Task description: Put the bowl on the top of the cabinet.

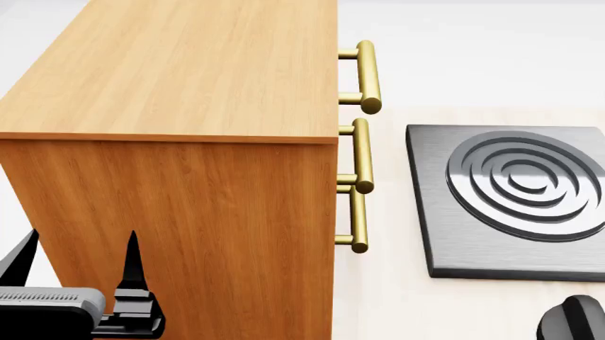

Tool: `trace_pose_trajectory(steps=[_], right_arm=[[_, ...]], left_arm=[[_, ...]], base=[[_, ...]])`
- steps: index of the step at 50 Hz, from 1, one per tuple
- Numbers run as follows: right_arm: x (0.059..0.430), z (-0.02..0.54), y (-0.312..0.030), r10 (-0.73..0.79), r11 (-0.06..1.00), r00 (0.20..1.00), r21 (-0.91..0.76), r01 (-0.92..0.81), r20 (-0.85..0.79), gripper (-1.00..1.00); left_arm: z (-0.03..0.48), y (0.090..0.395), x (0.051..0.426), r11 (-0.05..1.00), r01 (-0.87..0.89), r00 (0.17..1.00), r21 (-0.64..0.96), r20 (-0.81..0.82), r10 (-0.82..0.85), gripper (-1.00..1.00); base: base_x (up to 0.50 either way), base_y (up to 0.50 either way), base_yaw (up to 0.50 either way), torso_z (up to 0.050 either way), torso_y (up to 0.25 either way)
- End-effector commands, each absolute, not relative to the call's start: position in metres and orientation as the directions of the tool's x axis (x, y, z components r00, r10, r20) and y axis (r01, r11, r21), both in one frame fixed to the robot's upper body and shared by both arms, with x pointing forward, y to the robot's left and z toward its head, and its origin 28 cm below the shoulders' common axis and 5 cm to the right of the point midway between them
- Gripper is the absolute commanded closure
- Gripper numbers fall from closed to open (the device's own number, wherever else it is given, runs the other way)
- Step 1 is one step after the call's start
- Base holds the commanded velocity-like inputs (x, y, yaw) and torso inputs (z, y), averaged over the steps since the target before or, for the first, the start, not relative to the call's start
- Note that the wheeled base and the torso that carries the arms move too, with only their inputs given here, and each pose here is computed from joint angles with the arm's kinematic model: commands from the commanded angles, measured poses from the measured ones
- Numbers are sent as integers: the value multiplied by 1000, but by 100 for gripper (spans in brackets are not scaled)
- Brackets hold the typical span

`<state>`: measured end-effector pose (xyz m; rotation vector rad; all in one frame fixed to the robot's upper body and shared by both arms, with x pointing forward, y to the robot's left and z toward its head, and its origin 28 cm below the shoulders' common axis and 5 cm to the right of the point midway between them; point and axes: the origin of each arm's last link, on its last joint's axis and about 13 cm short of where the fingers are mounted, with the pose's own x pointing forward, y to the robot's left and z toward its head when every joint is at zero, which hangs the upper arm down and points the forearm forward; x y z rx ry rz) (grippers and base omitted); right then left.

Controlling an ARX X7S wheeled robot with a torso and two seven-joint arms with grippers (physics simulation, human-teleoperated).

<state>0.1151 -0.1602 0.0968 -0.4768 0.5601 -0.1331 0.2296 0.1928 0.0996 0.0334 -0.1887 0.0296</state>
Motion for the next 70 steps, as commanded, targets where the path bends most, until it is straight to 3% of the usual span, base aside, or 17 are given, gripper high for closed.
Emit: trace_pose_trajectory(steps=[1, 50, 51, 70], right_arm=[[116, 95, -160, -253, 880, 840, -475, -6, -479, -100], [117, 91, -163, -264, 881, 835, -474, 4, -483, -100], [117, 90, -163, -266, 880, 835, -474, 7, -481, 100], [120, 115, -158, -246, 879, 879, -477, 25, -408, 100]], left_arm=[[100, 193, 229, 999, -33, 982, 29, 188, 27, -100], [100, 193, 229, 999, -31, 982, 29, 187, 25, -100], [99, 193, 229, 999, -31, 982, 28, 187, 25, -100], [98, 193, 229, 999, -33, 983, 29, 183, 27, -100]], base=[[0, 0, 0, 0, 0], [0, 0, 0, 0, 0], [0, 0, 0, 0, 0], [0, 0, 0, 0, 0]])
